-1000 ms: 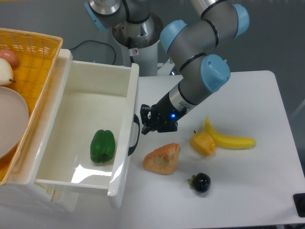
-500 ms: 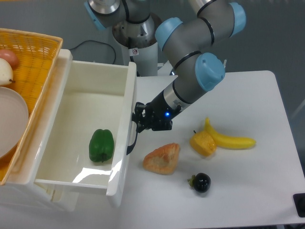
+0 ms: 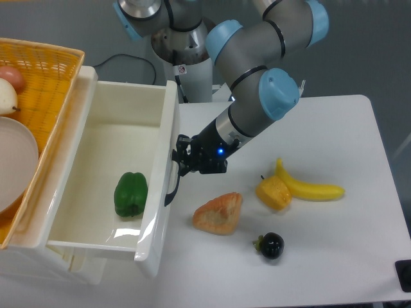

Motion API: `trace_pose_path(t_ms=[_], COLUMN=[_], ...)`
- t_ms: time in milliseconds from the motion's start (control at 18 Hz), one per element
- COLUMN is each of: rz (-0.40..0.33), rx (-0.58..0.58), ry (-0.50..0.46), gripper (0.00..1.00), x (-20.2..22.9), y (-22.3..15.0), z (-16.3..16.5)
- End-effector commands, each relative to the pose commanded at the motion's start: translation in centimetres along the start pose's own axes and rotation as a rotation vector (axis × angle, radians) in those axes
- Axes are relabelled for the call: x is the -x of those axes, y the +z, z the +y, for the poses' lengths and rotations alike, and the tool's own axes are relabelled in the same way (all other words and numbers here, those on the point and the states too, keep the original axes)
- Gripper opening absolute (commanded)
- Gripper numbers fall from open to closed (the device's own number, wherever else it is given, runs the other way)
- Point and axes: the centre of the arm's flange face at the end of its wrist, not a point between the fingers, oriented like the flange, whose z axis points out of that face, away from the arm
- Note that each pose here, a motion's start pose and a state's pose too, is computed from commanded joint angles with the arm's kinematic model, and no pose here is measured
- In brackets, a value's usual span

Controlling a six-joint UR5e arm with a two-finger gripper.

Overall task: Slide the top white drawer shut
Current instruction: 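Push the drawer front inward until the drawer is flush with the cabinet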

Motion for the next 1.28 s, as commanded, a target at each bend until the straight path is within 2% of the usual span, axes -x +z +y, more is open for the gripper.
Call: trace_pose_path(t_ms=[1278], rz=[0.026], rx=[0.044], ry=[0.064], gripper=[0.00], x=[-5.1], y=[2.8], z=[-1.4])
